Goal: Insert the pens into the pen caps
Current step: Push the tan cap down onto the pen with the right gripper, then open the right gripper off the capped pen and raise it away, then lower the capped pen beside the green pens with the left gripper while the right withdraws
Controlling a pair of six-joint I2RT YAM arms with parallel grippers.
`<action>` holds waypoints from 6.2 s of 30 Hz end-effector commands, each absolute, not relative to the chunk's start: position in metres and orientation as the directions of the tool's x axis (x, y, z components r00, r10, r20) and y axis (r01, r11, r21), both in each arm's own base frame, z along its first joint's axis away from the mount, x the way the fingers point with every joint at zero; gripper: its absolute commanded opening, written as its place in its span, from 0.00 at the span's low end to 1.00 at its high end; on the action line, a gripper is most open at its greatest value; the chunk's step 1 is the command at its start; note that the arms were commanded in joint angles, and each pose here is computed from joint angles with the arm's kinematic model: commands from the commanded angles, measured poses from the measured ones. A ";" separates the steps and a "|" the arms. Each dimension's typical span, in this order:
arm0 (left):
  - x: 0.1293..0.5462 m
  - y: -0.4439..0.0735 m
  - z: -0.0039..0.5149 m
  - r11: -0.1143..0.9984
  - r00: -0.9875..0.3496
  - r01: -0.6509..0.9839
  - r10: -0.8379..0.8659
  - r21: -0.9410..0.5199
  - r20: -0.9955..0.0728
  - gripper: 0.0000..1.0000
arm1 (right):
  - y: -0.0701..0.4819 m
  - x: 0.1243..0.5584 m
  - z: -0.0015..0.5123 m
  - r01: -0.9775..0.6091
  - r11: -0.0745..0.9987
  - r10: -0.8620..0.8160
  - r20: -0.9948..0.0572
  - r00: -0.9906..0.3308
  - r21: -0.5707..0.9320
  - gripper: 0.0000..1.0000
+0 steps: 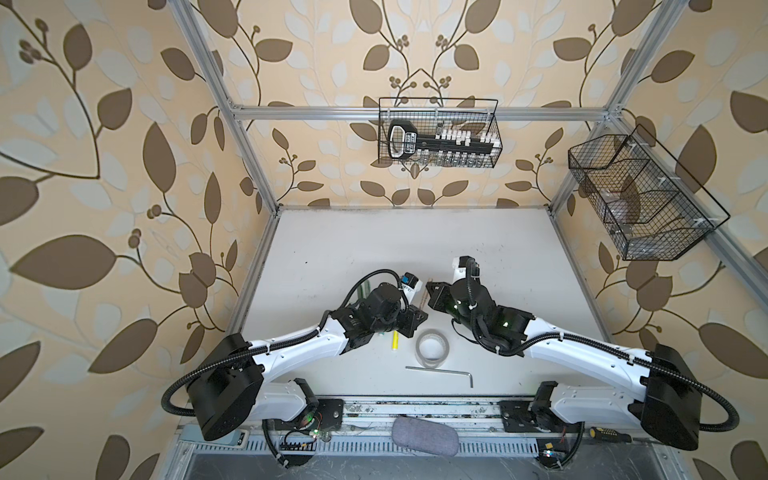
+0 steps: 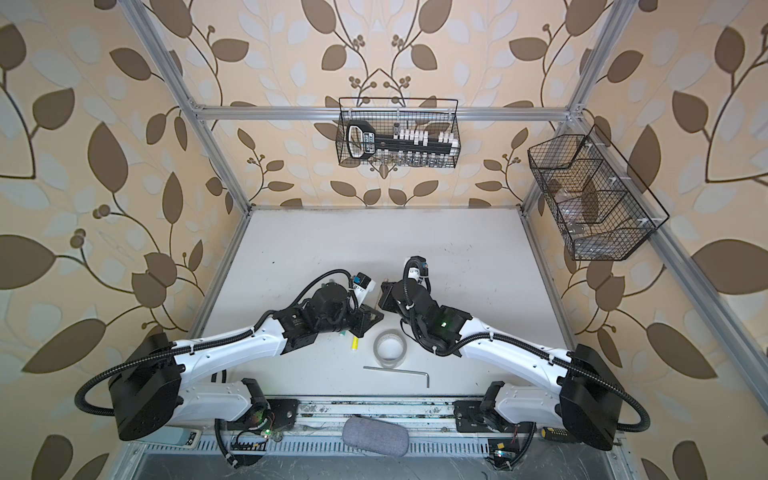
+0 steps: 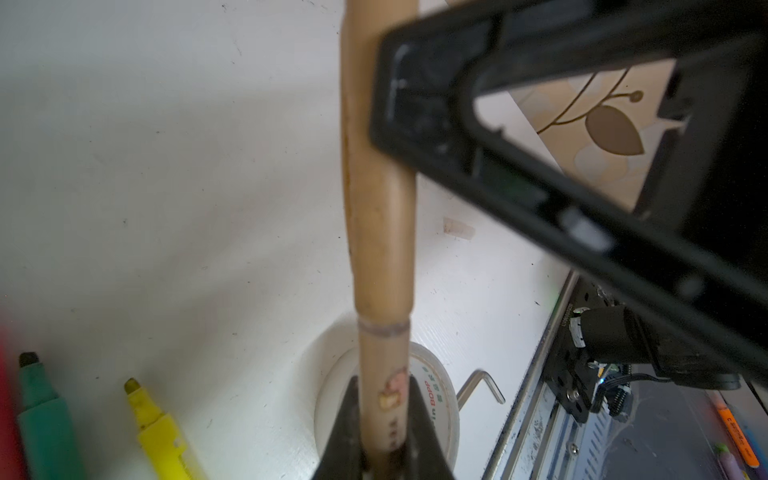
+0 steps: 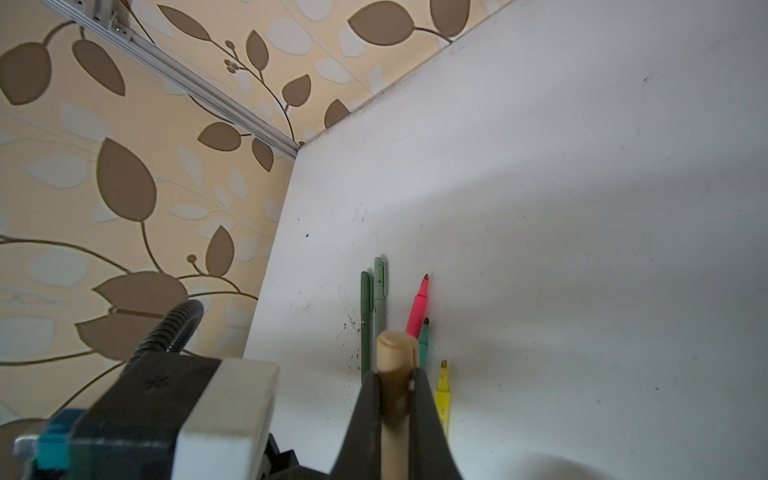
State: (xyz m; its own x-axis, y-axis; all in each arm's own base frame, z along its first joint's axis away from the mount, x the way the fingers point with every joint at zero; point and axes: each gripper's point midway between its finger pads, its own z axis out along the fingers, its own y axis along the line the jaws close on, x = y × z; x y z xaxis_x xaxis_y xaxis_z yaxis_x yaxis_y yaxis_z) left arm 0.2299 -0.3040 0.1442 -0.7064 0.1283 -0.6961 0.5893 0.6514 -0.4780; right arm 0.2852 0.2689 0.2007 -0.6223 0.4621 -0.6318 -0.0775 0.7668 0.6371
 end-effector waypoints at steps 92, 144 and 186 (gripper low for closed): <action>0.261 -0.309 0.250 0.614 -0.437 0.670 -0.130 -0.418 -0.890 0.00 | 0.296 0.282 0.235 -0.187 0.787 0.349 -0.675 -0.650 0.587 0.00; 0.298 -0.095 0.079 0.906 -0.638 -0.279 -0.422 -0.317 -0.644 0.00 | 0.043 0.327 0.169 0.230 0.892 0.451 -0.730 -0.514 0.389 0.66; 0.312 -0.088 0.053 0.920 -0.712 -0.328 -0.389 -0.213 -0.584 0.32 | 0.037 0.326 0.174 0.236 0.911 0.412 -0.754 -0.512 0.337 0.69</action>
